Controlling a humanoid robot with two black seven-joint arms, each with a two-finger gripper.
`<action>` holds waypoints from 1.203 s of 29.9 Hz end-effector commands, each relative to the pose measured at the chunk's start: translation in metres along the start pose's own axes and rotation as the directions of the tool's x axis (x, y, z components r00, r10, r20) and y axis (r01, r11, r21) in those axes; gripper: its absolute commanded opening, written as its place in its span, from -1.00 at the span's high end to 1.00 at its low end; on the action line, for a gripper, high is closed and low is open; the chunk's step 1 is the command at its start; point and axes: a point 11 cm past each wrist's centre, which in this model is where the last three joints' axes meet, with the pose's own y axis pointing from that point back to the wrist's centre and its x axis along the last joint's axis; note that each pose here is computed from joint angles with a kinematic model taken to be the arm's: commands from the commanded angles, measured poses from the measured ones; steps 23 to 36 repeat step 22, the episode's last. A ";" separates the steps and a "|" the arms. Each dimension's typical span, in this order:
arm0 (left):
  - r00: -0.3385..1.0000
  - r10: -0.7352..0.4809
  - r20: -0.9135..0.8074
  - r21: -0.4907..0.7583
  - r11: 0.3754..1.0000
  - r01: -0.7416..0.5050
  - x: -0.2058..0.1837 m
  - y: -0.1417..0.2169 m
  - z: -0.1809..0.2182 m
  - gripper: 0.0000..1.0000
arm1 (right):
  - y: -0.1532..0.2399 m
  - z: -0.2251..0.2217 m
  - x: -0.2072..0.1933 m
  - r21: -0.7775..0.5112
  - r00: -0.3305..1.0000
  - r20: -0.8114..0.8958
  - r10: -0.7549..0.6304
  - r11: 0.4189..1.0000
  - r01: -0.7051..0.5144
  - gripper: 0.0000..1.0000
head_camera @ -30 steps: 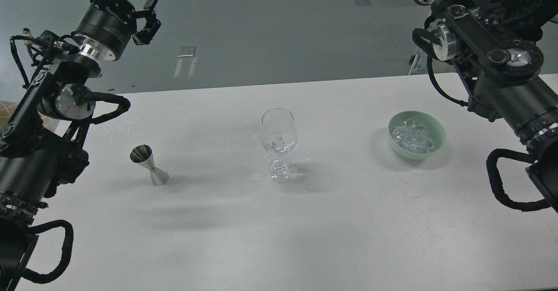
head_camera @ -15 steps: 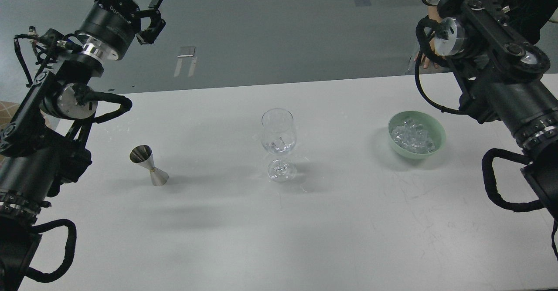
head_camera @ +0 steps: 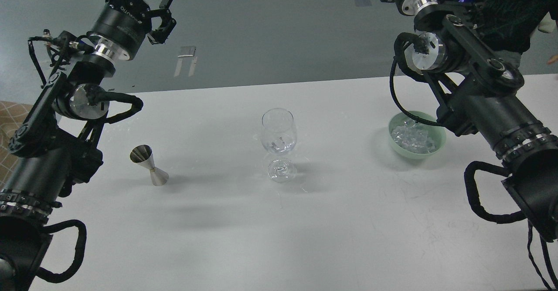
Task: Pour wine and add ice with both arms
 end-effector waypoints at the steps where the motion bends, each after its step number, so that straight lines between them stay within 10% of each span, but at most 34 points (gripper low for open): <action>1: 1.000 -0.009 -0.018 -0.002 1.000 0.009 -0.001 0.001 -0.002 -0.96 | 0.000 0.000 -0.002 0.008 0.995 0.096 -0.012 1.000 0.012 -1.00; 36: 0.997 -0.024 -0.078 0.019 0.999 0.025 -0.011 -0.005 -0.025 -0.96 | 0.015 0.011 0.013 0.044 0.967 0.250 -0.057 0.998 0.048 -1.00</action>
